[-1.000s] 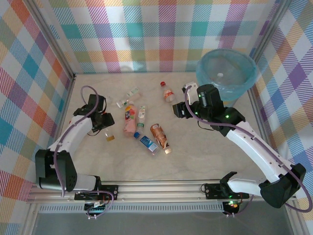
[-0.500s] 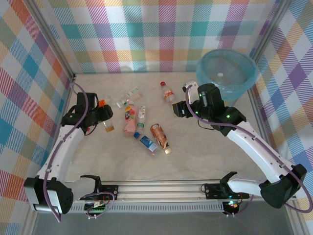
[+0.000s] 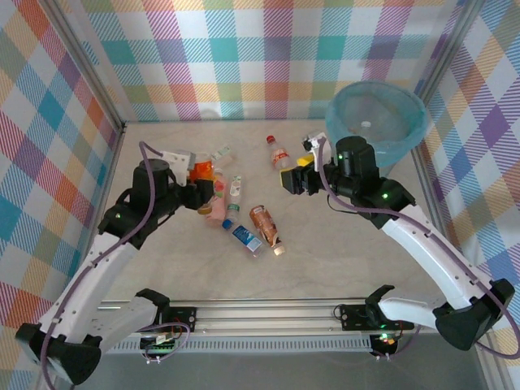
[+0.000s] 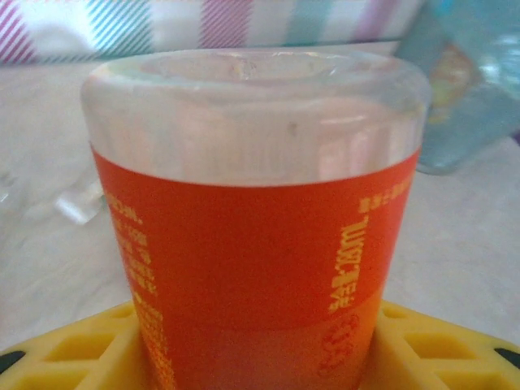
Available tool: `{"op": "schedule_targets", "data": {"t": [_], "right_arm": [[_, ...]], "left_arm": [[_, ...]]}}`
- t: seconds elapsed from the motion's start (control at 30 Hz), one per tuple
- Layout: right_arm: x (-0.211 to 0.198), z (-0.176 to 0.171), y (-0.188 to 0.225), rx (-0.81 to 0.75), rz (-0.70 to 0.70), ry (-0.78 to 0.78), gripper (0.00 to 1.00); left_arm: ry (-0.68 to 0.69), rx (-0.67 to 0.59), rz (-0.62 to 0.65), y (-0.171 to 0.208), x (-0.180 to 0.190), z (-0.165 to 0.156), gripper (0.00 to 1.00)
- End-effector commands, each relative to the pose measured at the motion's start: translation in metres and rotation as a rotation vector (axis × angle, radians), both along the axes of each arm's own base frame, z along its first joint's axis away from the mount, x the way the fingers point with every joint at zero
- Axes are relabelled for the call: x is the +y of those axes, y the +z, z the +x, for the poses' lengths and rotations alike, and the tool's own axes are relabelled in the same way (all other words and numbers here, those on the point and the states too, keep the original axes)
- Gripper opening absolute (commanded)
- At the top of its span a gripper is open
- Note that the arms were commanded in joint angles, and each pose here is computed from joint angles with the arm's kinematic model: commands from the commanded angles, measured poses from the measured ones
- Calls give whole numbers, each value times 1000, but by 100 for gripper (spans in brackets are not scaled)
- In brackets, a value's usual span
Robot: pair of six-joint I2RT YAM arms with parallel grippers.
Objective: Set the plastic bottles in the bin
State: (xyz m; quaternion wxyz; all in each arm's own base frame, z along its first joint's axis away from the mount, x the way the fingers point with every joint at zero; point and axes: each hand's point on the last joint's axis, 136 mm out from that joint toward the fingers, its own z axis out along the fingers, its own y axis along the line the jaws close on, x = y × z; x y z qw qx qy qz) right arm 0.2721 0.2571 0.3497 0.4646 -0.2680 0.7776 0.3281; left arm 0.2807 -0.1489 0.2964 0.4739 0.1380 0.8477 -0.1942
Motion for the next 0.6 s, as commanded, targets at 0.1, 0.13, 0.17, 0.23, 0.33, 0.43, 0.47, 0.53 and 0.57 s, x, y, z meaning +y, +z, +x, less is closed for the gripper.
{"op": "schedule_targets", "data": {"t": [0.1,0.13,0.17,0.23,0.33,0.43,0.47,0.53,0.57], "right_arm": [[38,-39,54,9,225,303,70],[40,-39,53,28,230,314,70],[42,-39,53,37,233,318,71],[44,-39,51,54,234,327,73],[47,-41,49,64,242,356,77],[53,-42,41,97,242,389,79],[54,-43,39,110,242,402,80],[57,-45,37,134,247,425,81],[58,-46,37,136,248,432,81]], "left_arm": [[-245,-198,7,51,-55,-25,52],[-272,-206,15,53,-63,-29,52],[-290,-216,23,55,-68,-32,52],[-324,-226,41,56,-79,-37,53],[-350,-215,75,51,-87,-39,54],[-370,-197,92,43,-94,-40,54],[-378,-194,93,42,-96,-41,54],[-394,-194,99,40,-101,-43,53],[-400,-197,99,41,-103,-44,54]]}}
